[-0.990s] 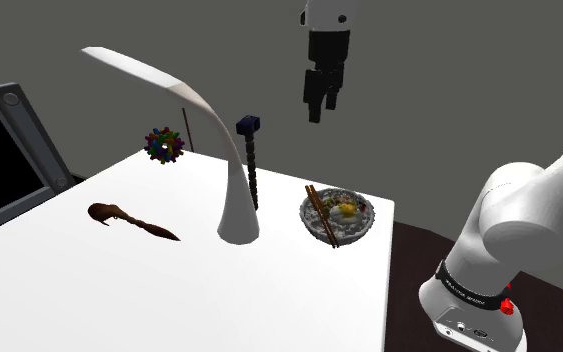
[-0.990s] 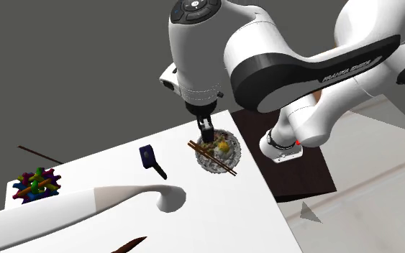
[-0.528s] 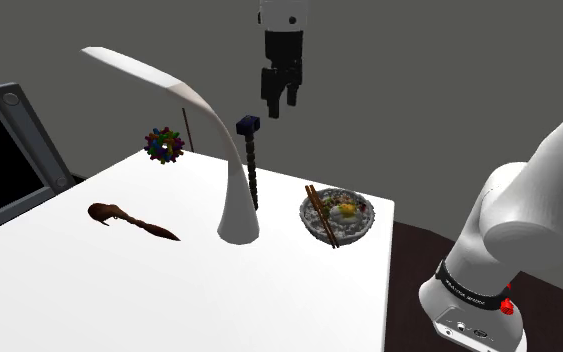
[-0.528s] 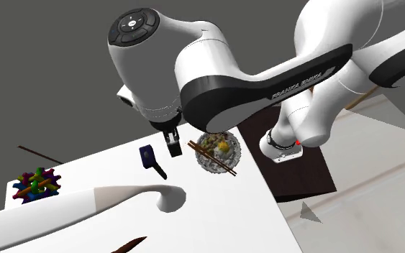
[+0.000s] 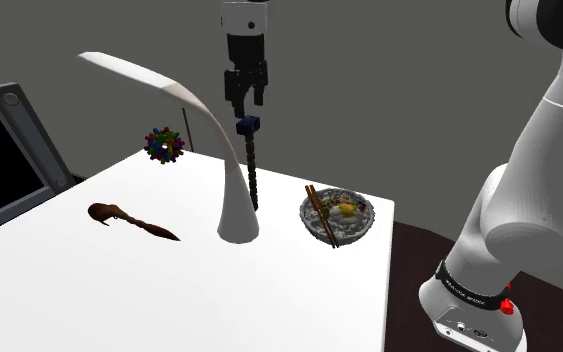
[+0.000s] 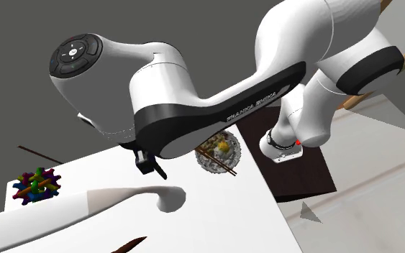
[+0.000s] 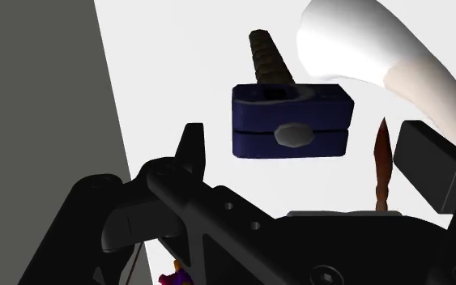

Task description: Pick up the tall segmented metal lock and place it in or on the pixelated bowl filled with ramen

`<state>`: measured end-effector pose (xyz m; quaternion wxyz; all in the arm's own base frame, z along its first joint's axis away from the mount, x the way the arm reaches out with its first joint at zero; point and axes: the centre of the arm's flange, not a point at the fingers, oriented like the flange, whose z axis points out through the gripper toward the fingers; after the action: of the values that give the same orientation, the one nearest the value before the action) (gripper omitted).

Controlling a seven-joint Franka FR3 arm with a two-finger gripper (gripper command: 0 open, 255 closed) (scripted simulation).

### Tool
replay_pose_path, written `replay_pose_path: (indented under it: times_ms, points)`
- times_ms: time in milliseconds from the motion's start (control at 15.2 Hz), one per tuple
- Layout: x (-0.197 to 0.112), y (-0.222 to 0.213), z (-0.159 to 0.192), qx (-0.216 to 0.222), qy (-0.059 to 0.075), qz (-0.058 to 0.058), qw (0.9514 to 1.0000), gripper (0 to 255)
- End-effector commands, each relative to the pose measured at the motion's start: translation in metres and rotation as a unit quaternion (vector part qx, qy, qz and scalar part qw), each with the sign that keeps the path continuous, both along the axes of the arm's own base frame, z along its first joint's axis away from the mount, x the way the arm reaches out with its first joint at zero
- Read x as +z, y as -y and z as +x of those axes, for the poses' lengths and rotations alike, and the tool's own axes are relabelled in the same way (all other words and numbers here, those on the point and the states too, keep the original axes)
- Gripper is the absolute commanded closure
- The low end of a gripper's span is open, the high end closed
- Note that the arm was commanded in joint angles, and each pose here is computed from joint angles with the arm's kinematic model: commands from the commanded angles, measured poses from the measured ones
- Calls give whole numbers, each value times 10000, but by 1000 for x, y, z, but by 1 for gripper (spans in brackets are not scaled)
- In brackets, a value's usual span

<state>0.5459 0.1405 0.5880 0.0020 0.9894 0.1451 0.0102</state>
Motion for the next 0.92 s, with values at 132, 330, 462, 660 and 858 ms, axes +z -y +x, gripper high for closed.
replay_pose_path:
  times_ms: [132,330,462,660,858]
  points:
    - [-21,-1,3,9,1,0,10000,0]
    - [-34,-1,4,9,1,0,10000,0]
    - [-34,-1,4,9,1,0,10000,0]
    - [-34,-1,4,9,1,0,10000,0]
    - [-34,-1,4,9,1,0,10000,255]
